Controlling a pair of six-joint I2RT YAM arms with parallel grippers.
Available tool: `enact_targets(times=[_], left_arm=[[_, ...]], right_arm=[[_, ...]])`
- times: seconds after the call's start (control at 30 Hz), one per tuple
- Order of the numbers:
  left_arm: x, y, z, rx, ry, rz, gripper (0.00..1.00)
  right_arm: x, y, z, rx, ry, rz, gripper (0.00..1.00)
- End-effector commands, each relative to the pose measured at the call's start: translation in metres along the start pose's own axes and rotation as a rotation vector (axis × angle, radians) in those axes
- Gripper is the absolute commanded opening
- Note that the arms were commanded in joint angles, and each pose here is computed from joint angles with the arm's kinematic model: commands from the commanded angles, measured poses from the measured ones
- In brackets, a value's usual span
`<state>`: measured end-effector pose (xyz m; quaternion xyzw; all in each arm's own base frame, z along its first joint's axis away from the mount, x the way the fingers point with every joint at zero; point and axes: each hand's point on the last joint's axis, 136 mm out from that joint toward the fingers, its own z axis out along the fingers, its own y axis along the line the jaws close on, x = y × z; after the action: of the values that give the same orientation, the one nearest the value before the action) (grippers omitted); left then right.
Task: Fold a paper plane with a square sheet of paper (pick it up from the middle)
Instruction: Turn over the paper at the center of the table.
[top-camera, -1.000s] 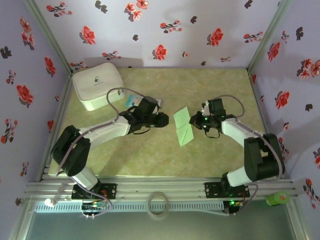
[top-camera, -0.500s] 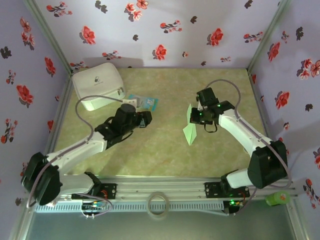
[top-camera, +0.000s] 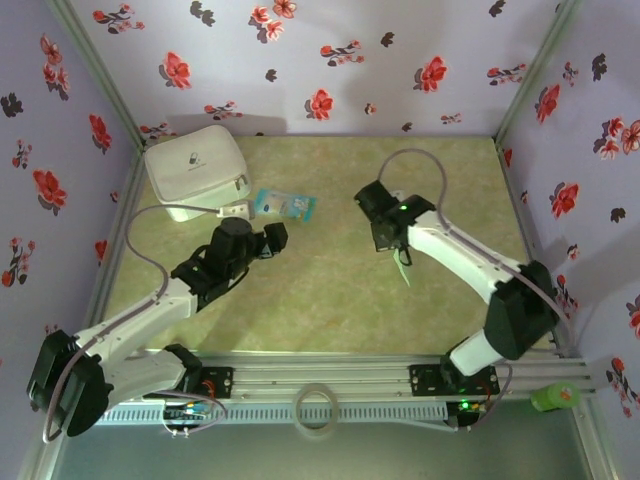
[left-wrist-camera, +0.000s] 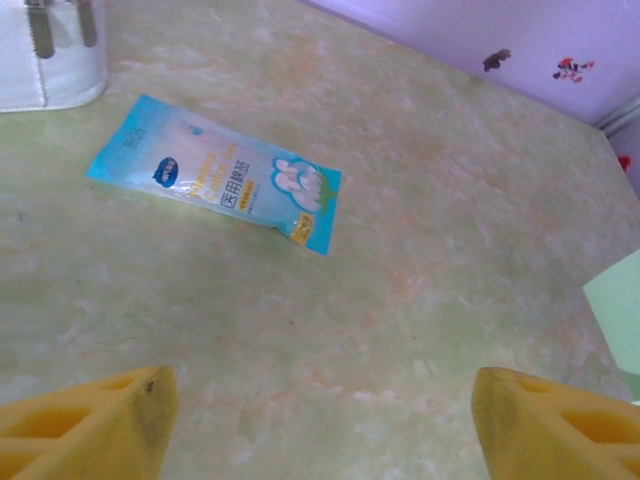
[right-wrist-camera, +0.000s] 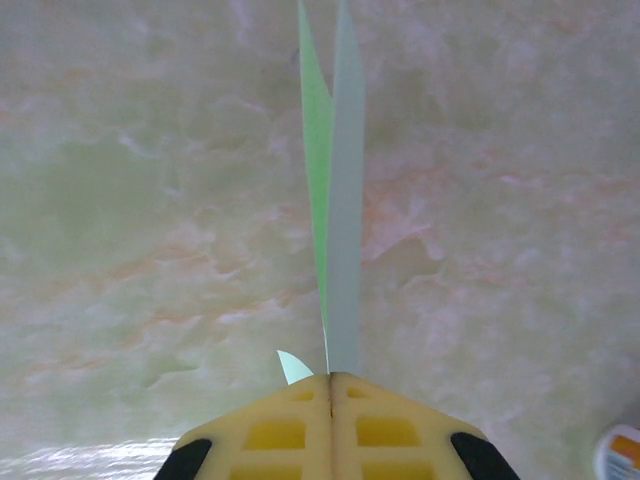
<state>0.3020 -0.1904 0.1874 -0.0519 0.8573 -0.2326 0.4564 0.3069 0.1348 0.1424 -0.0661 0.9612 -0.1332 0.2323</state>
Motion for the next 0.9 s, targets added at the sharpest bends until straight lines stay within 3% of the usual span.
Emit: enact_targets(times=[0.0,0.33,0.47,0.7,0.77,0.87], left_arm=[[-0.015,0.009,-0.007,-0.018,-0.066,-0.036,0.82],[-0.023,0.027,-0.023,-0.031,-0.127,-0.106,0.90],[-0.024,0.033,-0.030,-0.026,-0.162,-0.134,0.92],[-0.019,0.023,-0.029,0.017,-0.111,-0.108,0.90],[-0.016,0.013,-0.025,0.052,-0.076,-0.091,0.88],[-0.009,-0.004,-0.015,0.107,0.014,-0.053,0.82]], right_arm=[[0.000,-0.010,0.006,0.199,-0.001,-0.064,0.00],[0.011,0.097,0.039,0.113,0.103,-0.185,0.01],[0.014,0.145,0.043,-0.033,0.143,-0.172,0.04],[0.015,0.200,0.037,-0.329,0.208,-0.079,0.12],[0.013,0.210,0.027,-0.474,0.221,-0.017,0.21],[-0.005,0.206,0.006,-0.718,0.174,0.162,0.42]])
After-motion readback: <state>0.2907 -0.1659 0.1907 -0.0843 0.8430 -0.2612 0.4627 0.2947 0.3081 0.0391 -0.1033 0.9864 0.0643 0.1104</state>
